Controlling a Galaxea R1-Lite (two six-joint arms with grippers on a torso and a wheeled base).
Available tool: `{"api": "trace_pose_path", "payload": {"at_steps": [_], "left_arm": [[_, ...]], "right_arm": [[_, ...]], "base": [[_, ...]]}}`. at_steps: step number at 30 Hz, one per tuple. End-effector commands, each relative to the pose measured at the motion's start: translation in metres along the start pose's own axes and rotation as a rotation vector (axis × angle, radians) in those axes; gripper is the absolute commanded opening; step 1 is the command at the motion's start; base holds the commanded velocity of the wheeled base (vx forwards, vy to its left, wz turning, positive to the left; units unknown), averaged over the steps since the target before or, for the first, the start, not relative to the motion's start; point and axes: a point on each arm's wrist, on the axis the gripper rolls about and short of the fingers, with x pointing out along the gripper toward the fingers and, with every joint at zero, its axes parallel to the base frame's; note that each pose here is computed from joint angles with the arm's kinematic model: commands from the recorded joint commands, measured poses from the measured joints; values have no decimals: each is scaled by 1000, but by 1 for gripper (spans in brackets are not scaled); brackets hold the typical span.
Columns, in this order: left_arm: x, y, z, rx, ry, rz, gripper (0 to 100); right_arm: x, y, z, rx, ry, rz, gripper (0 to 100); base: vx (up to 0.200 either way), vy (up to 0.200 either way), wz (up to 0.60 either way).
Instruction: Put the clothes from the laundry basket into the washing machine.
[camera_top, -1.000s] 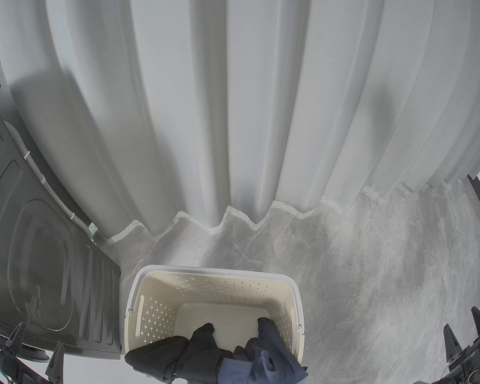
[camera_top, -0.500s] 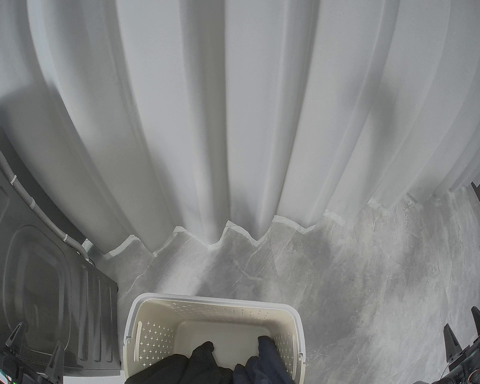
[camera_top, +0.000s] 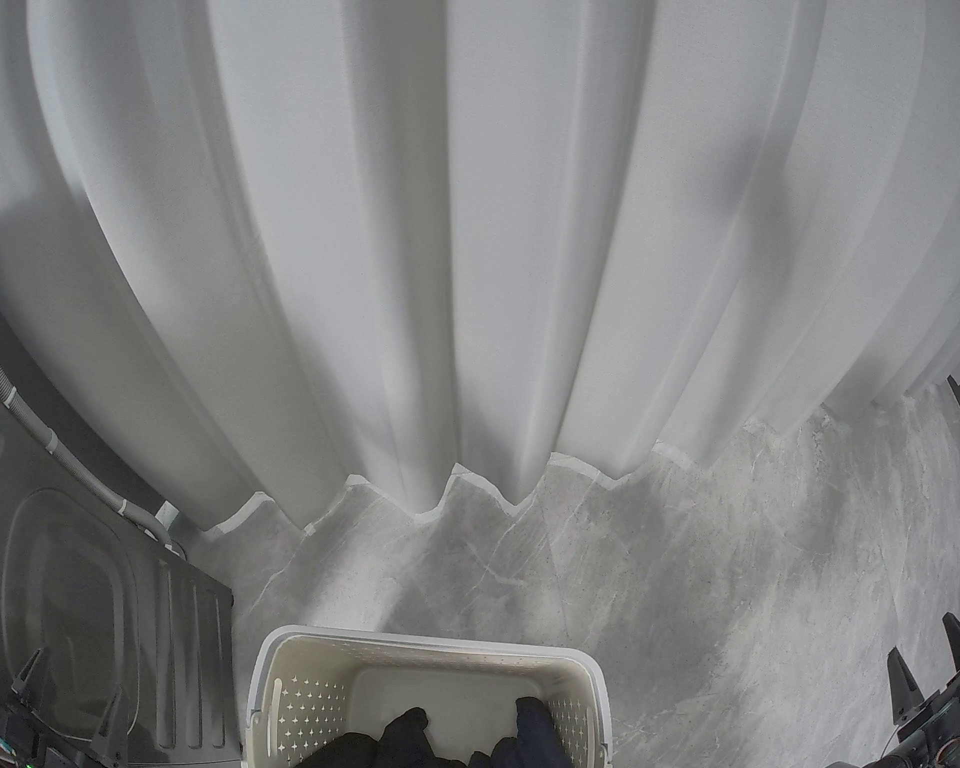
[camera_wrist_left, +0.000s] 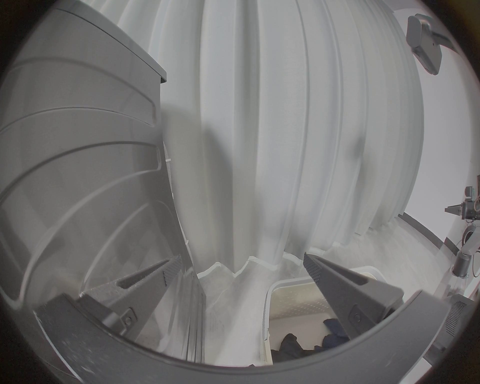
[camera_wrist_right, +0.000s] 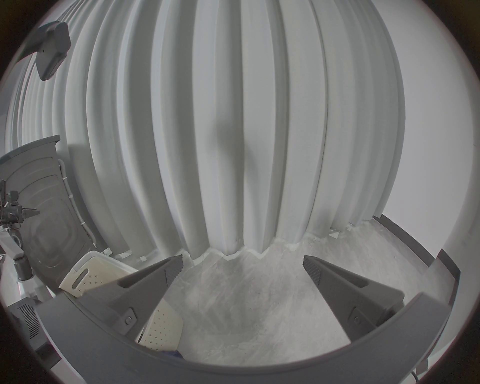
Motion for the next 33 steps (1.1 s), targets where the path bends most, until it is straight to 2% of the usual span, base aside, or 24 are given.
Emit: {"api": "trace_pose_path", "payload": {"at_steps": [1,31,33], "left_arm": [[0,0,-5,-1,3,1,100],[0,0,-5,-5,3,-2,100],[0,0,-5,-7,3,-1,100]], "right_arm": [[0,0,-5,0,1,1,100],[0,0,-5,0,1,1,100],[0,0,-5,0,1,1,100]], "base": [[0,0,0],[0,0,0],[-200,0,0]]}}
